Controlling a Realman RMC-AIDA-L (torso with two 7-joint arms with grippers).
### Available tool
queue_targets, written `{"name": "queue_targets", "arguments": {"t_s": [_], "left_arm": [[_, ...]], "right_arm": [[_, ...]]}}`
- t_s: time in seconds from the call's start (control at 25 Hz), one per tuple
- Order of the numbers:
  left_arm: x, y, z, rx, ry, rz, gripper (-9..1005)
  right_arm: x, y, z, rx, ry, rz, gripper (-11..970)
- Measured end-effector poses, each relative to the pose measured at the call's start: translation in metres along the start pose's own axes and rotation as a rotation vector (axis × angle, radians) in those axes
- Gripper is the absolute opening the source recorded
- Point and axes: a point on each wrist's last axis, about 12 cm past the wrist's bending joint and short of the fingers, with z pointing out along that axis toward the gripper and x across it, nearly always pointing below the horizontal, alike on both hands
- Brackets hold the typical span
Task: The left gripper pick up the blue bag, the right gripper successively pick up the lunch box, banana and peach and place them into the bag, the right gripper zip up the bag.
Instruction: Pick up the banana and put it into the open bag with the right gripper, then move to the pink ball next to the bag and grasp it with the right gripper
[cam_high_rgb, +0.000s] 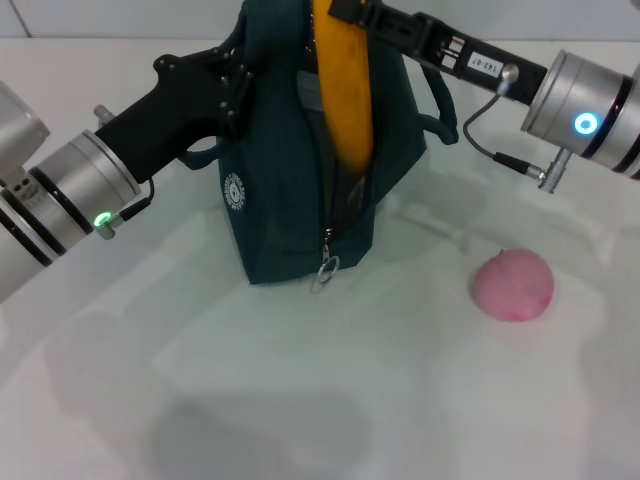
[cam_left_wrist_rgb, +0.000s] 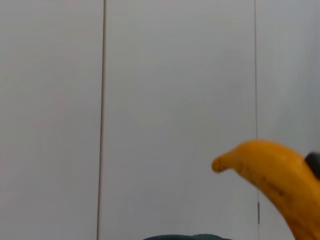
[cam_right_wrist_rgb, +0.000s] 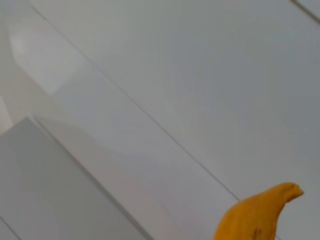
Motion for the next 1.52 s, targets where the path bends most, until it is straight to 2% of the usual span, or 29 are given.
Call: {"name": "queue_targets", "arguments": {"t_s": [0.32, 0.96, 1.08, 1.16, 1.32, 1.4, 1.52], "left_arm": [[-0.001, 0.001, 0.006, 0.008, 0.009, 0.002, 37], [-0.002, 0.001, 0.008, 0.012, 0.009, 0.001, 37], [-0.003, 0.001, 0.008, 0.012, 0.008, 0.003, 37], [-0.003, 0.002, 0.008, 0.011, 0.008, 0.001, 37], [-0.002, 0.003, 0.004, -0.001, 0.009, -0.005, 37], [-0.001, 0.004, 0.001, -0.015, 0.005, -0.005, 37], [-0.005, 0.008, -0.005, -0.035, -0.027, 0.004, 37]], "right_arm": [[0.005, -0.003, -0.003, 0.02, 0.007, -0.046, 482], [-0.009, -0.01, -0.008, 0.077, -0.033, -0.094, 490], [-0.013, -0.013, -0.009, 0.096, -0.023, -0.115, 642], [-0.021, -0.015, -0.019, 0.109, -0.038, -0.145, 728], [-0.034, -0.01, -0.065, 0.112, -0.086, -0.316, 874], [-0.029, -0.005, -0.088, 0.12, -0.071, -0.404, 874], [-0.021, -0.001, -0.115, 0.128, -0.024, -0.478, 873]]}}
